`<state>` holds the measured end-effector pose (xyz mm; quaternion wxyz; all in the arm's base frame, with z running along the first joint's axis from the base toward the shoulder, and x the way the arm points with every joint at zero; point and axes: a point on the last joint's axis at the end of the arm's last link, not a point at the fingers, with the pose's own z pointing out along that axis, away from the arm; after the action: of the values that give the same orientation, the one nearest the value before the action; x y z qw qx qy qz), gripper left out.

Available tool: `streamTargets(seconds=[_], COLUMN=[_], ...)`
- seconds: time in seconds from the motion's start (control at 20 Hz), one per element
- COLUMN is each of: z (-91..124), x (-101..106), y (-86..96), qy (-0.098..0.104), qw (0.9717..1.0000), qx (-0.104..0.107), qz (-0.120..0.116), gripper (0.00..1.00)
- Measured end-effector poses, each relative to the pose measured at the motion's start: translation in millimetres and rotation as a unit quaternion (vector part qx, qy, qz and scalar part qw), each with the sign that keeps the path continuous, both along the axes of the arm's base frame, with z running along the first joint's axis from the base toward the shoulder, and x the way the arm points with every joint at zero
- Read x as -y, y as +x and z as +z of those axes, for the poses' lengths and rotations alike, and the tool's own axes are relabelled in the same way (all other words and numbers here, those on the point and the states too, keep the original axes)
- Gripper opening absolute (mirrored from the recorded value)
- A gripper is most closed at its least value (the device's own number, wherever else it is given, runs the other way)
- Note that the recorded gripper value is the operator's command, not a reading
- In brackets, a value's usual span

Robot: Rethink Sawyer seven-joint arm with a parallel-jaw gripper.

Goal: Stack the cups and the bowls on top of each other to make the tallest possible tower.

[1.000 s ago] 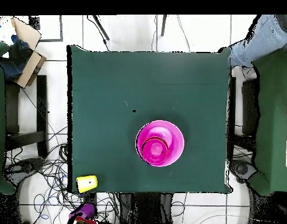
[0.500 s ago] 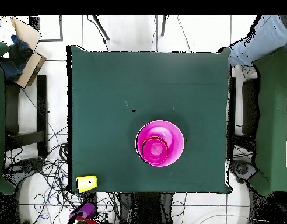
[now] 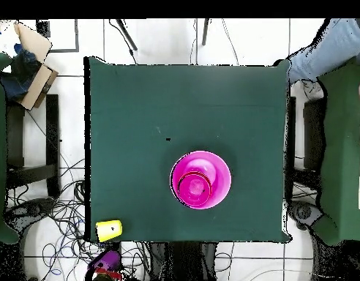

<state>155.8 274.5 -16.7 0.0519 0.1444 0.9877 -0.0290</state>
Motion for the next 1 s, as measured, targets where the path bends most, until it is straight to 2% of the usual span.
streamTargets(seconds=[0.3, 0.55, 1.0], z=[-14, -20, -25], x=[-9, -15, -22], y=[21.5, 32.7, 36.6], qy=[0.000, -0.001, -0.007], qw=[0.9997, 0.9993, 0.9994], qx=[0.020, 0.027, 0.014], qz=[-0.015, -0.025, -0.030], gripper=[0.00, 0.00, 0.00])
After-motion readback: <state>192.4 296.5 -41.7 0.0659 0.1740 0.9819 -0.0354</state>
